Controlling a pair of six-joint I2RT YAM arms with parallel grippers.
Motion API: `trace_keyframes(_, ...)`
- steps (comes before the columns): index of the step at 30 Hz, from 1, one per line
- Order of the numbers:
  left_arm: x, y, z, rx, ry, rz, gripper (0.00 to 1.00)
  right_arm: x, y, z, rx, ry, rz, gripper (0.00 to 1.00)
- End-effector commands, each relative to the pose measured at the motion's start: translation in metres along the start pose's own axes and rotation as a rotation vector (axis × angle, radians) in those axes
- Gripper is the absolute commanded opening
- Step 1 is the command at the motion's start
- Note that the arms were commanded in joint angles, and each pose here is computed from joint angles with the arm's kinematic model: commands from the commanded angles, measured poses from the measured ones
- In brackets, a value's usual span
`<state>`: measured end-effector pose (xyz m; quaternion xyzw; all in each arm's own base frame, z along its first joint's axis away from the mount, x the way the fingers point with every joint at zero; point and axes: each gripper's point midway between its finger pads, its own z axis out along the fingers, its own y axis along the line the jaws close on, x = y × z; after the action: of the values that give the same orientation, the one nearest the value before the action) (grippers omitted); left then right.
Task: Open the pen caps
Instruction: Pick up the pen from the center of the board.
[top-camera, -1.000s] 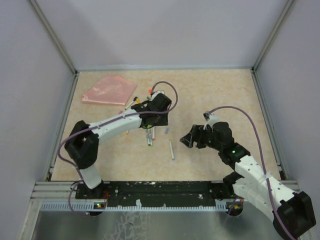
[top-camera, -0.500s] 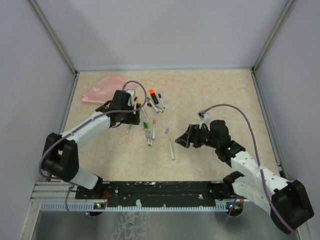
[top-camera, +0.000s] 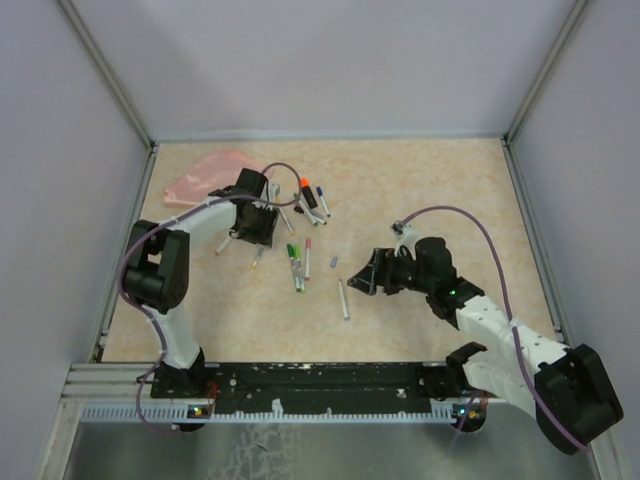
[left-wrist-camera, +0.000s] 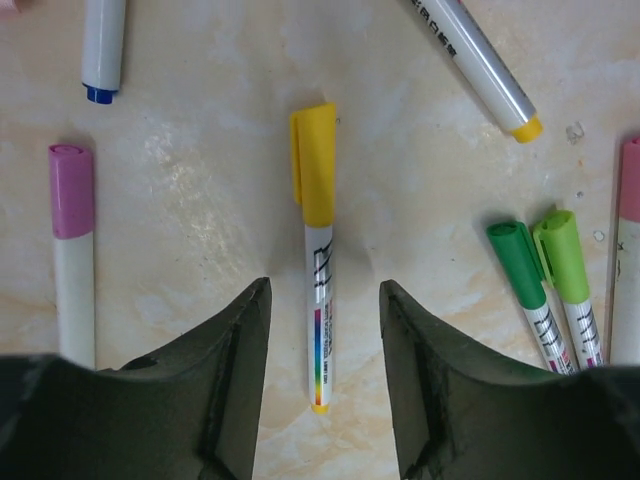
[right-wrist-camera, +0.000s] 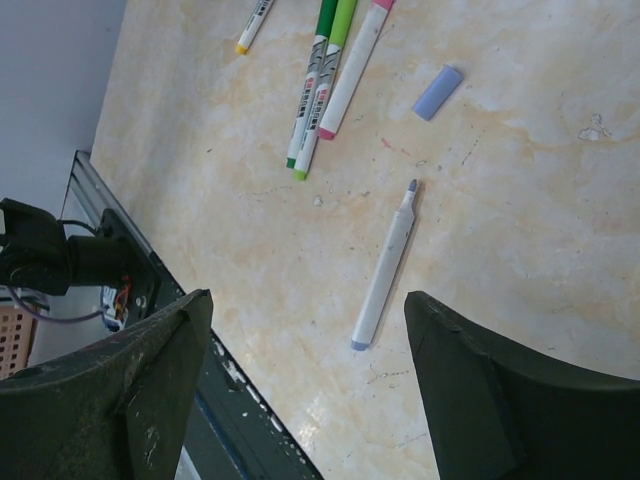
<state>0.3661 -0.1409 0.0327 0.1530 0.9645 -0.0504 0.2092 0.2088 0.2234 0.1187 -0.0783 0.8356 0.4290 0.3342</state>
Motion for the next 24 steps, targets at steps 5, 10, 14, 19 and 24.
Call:
trace_keyframes(5, -0.002, 0.004, 0.011, 0.004, 0.043, 0.029, 0.45, -0.036, 0.021, 0.002, -0.054, -0.085, -0.053, 0.78)
trace_keyframes(10, 0.007, 0.006, 0.014, -0.008, 0.065, 0.023, 0.36, -0.038, 0.022, 0.005, -0.059, -0.081, -0.054, 0.78)
trace_keyframes(14, 0.016, 0.007, 0.016, -0.013, 0.082, 0.021, 0.27, -0.041, 0.024, 0.008, -0.073, -0.082, -0.057, 0.78)
trace_keyframes(19, 0.021, 0.008, 0.011, -0.020, 0.068, 0.011, 0.06, -0.050, 0.034, 0.009, -0.107, -0.093, -0.074, 0.77)
trace_keyframes(24, 0.005, 0.001, -0.018, 0.013, -0.026, -0.011, 0.00, -0.064, 0.056, 0.004, -0.183, -0.118, -0.106, 0.77)
